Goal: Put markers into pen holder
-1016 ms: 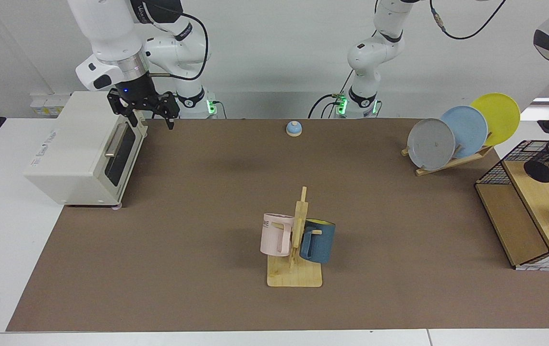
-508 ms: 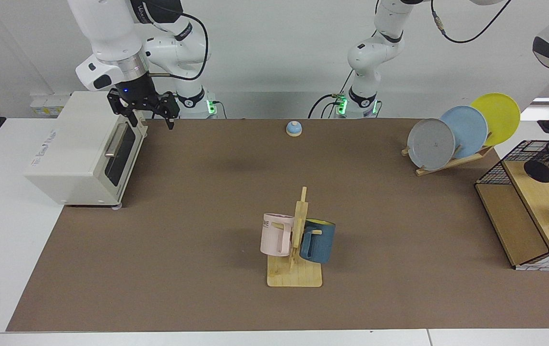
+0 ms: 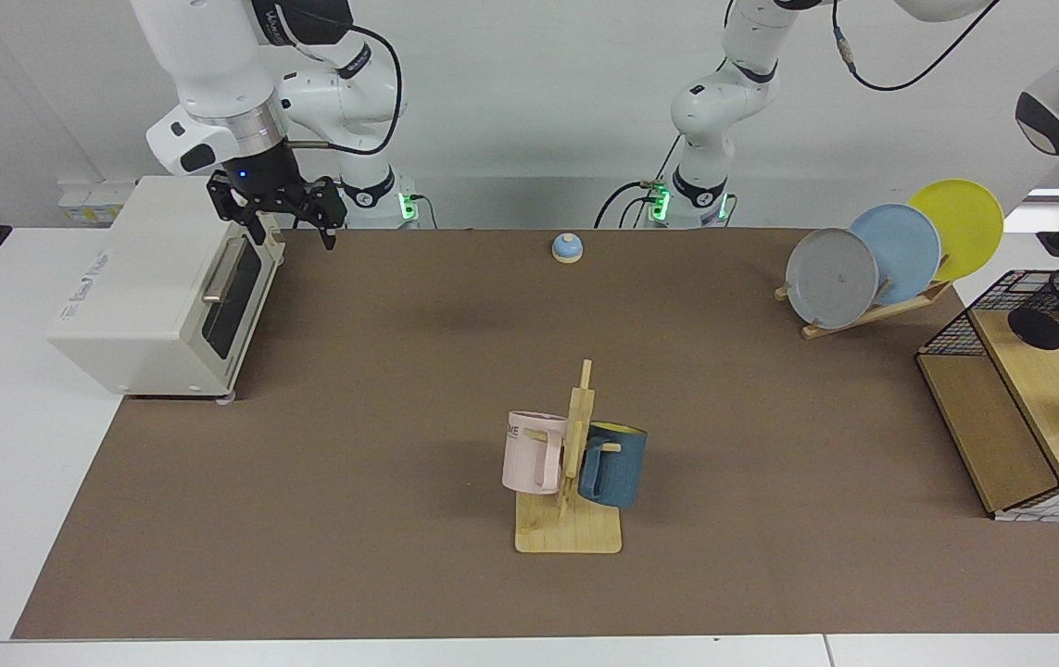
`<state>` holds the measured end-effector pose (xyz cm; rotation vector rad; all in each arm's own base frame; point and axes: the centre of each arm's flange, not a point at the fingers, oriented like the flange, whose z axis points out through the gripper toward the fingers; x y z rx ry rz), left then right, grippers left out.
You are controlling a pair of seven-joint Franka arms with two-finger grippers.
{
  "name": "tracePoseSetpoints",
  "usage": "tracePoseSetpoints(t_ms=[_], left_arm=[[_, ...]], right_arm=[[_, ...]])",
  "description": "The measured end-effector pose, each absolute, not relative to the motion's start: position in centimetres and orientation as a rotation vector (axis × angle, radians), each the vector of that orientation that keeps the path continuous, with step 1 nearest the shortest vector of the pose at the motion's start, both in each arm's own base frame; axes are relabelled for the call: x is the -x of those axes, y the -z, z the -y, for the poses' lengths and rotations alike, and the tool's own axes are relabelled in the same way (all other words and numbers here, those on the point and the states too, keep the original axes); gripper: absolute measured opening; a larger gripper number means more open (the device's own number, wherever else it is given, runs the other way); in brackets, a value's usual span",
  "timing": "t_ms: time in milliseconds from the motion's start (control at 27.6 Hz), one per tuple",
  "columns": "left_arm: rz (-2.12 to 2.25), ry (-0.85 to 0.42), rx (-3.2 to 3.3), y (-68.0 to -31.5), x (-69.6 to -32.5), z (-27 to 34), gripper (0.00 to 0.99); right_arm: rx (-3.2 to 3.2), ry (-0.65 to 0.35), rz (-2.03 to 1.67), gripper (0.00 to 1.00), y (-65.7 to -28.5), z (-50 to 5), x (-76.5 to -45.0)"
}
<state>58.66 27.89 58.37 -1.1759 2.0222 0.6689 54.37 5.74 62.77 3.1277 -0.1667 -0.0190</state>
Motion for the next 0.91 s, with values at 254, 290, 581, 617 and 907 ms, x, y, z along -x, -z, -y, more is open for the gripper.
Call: tracePoseSetpoints(t_ms=[254, 290, 581, 617, 907], left_arm=[[-2.019, -0.666, 1.172, -58.5, -58.7, -27.9, 0.181], [-2.015, -0.665, 1.17, -58.7, -58.7, -27.8, 0.181], [-2.005, -0.698, 1.118, -62.3, -58.5, -27.5, 0.181], [-2.006, -0.705, 1.113, -62.7, -58.4, -27.5, 0.181], [-2.051, -0.777, 1.151, -62.4, -57.1, -27.7, 0.181]], right_arm=[[-3.128, 0.019, 0.167, 1.0, -62.8, -5.7, -54.4], [-3.128, 0.019, 0.167, 1.0, -62.8, -5.7, -54.4], [-3.128, 0.019, 0.167, 1.0, -62.8, -5.7, -54.4], [-3.128, 0.019, 0.167, 1.0, -62.8, -5.7, -54.4], [-3.128, 0.019, 0.167, 1.0, -62.8, -5.7, -54.4]])
